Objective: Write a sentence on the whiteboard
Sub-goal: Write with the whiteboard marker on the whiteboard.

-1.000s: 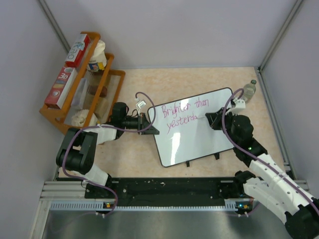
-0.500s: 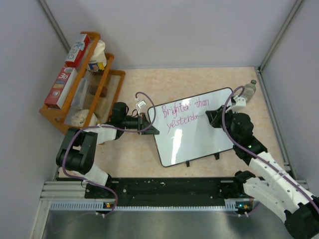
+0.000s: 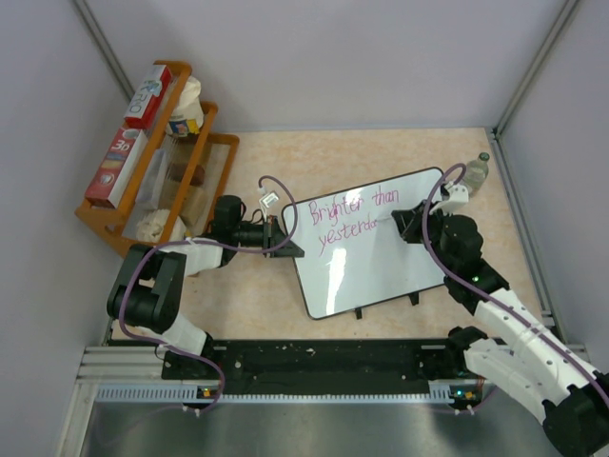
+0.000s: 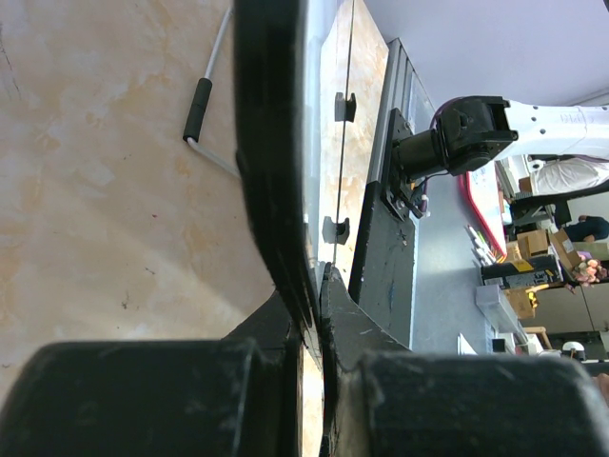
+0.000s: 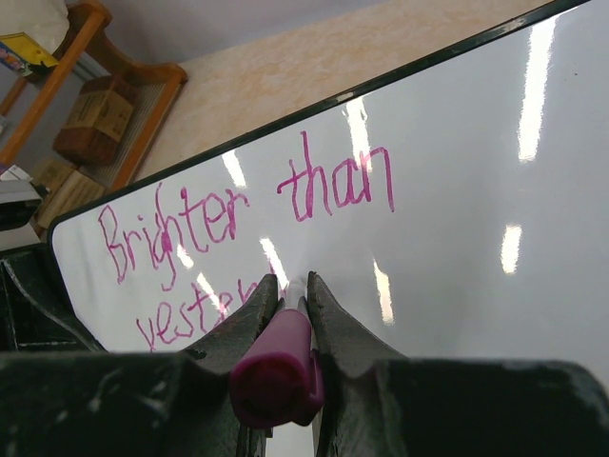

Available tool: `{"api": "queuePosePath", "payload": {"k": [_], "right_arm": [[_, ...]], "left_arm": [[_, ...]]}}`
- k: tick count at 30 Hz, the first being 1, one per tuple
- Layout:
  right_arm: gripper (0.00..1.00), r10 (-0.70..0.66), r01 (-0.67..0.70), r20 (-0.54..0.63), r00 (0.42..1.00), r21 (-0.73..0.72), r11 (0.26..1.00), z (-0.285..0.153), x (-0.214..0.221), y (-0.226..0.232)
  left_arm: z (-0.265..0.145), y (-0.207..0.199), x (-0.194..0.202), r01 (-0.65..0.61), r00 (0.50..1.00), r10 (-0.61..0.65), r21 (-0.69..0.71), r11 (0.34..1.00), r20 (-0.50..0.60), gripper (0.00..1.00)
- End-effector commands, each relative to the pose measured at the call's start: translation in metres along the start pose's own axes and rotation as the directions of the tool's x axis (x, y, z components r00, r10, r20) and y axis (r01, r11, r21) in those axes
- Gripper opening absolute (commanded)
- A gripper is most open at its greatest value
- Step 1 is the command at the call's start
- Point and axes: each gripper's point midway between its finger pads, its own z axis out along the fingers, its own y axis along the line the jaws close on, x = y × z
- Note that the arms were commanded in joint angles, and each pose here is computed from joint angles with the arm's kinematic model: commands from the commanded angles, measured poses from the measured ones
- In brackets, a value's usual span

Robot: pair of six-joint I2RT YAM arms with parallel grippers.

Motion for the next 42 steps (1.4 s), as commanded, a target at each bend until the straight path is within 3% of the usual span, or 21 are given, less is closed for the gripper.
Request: {"api": "queuePosePath", "payload": {"k": [1,23,42], "right_arm": [[0.00,-0.012,0.012,0.081,0.997,0.007,1.000,0.001,-0.028,0.003],[0.00,-0.012,0.012,-0.005,1.000,0.056,0.998,-0.009,0.014,-0.022],[0.00,-0.005,0.006,0.121,0.993,-0.013,1.000,-0.024,-0.044,0.008]], "left_arm": [[0.006,0.023,0.013,-0.162,0.987,0.161,-0.070,0.984,-0.017,0.00],[0.006,0.023,0.013,-0.162,0.987,0.162,-0.071,0.984,-0.016,0.00],[0.006,0.023,0.013,-0.162,0.987,0.162,-0.071,0.984,-0.016,0.00]]}}
